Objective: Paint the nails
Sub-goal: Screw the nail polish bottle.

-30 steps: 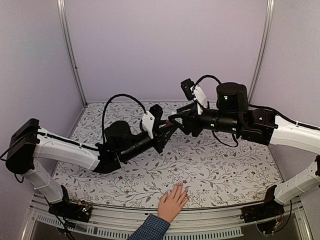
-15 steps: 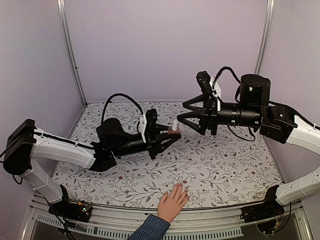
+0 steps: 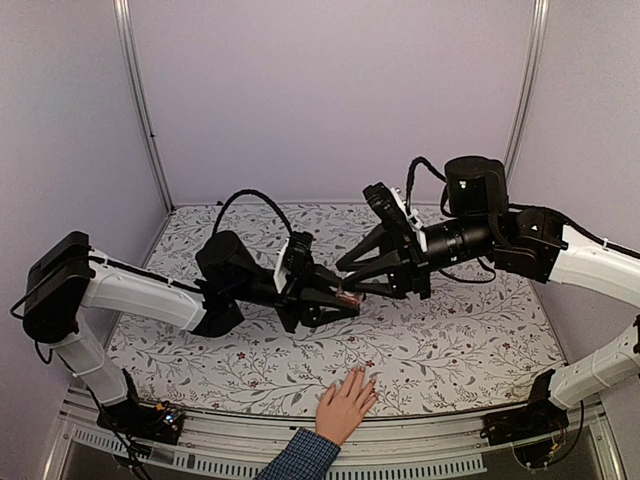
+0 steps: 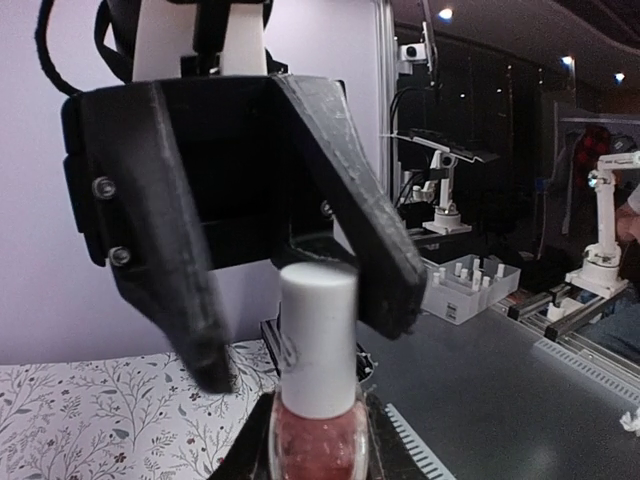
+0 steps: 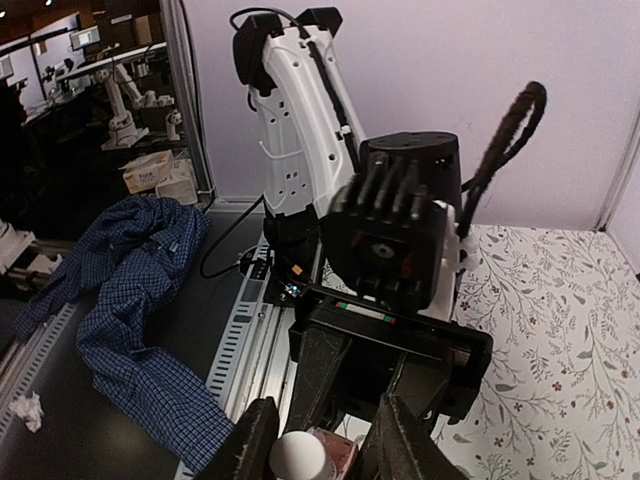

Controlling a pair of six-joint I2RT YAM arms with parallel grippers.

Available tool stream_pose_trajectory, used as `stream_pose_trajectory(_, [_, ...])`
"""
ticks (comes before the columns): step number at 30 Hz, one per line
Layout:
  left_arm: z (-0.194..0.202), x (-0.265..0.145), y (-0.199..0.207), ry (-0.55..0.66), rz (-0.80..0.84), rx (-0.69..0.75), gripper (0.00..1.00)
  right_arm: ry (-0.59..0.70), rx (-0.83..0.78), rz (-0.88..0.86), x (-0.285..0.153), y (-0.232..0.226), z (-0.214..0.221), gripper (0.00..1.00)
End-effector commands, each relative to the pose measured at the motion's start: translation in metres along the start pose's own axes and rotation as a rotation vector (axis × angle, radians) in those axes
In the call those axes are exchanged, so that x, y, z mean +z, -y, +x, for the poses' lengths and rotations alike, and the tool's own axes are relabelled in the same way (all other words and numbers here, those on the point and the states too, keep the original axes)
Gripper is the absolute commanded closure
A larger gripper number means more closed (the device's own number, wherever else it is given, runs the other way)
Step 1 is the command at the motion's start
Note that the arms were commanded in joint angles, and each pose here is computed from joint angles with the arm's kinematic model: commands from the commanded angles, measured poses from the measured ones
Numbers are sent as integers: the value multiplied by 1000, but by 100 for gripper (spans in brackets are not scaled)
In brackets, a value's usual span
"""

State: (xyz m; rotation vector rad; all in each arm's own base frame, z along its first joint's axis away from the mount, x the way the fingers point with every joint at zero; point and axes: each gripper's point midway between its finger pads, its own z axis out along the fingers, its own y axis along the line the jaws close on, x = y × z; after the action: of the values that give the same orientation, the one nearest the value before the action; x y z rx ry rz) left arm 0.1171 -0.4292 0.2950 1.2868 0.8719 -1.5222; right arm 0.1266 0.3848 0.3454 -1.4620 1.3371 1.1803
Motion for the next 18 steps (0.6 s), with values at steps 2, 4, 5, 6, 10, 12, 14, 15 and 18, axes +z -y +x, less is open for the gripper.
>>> stream_pose_trajectory(2, [-20,-8,11,58,91,30,100,17,-22,-77,1,-10,-9,81])
stream_pose_trajectory(4, [-25,-14,9,80,79,29,100,12,-17,-74,1,-9,-8,97])
stream_pose_trajectory(5, [-27,-17,6,92,62,27,100,13,-14,-71,1,-9,-8,100])
stream_pose_trajectory(6, [-30,-22,2,107,38,23,100,11,-9,-70,1,-9,-8,100])
stream_pose_trajectory(10, [-36,-33,-8,136,-23,21,100,3,6,-56,2,-6,-6,100])
stream_pose_trajectory(12, [-36,-38,-18,142,-79,12,100,-1,14,-34,3,-2,-6,100])
stream_pose_trajectory(14, [-35,-40,-30,134,-155,12,100,-2,24,8,2,5,-6,100])
stream_pose_trajectory(15, [-34,-41,-37,129,-196,13,100,-4,34,28,3,8,-6,100])
stream_pose_trajectory(18, [-32,-47,-54,124,-310,15,100,-16,61,84,4,19,-2,100])
